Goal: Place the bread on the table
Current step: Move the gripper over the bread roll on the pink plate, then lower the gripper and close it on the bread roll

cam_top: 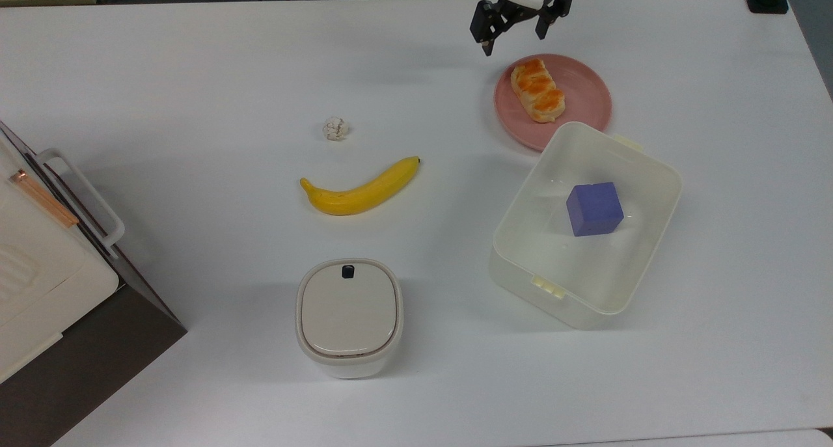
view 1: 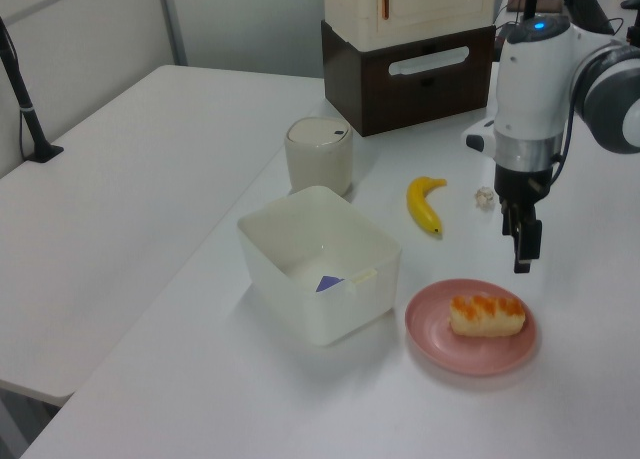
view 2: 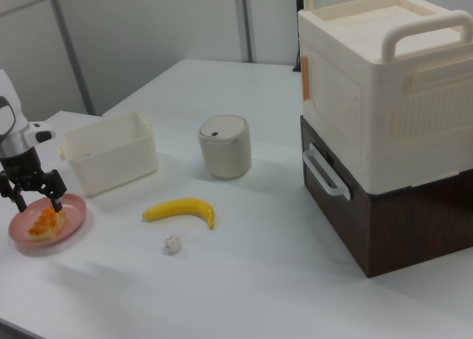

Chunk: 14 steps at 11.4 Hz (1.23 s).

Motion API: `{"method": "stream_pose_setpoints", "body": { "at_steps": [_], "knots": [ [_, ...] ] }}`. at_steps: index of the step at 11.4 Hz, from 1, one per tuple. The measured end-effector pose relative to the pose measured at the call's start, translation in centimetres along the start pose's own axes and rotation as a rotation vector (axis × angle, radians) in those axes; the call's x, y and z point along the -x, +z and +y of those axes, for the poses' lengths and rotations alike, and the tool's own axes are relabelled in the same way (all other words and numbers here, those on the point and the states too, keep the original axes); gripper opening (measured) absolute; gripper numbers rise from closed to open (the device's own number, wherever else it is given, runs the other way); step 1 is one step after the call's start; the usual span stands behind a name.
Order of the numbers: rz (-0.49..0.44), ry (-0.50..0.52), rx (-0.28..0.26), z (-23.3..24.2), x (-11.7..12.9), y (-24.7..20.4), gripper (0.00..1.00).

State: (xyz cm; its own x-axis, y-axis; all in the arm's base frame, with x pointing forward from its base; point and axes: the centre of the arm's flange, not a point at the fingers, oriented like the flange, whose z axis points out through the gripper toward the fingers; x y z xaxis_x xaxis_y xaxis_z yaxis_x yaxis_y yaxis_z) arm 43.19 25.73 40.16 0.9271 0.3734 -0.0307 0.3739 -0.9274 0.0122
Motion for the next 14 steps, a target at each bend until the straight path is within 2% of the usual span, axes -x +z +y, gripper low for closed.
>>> {"method": "stream_pose_setpoints", "body": {
  "at_steps": [7, 14],
  "knots": [
    [-0.046, -0.007, -0.053, -0.2, -1.4, 4.5, 1.0],
    [-0.011, -0.028, -0.112, -1.6, -4.2, 6.7, 1.0]
  ]
}}
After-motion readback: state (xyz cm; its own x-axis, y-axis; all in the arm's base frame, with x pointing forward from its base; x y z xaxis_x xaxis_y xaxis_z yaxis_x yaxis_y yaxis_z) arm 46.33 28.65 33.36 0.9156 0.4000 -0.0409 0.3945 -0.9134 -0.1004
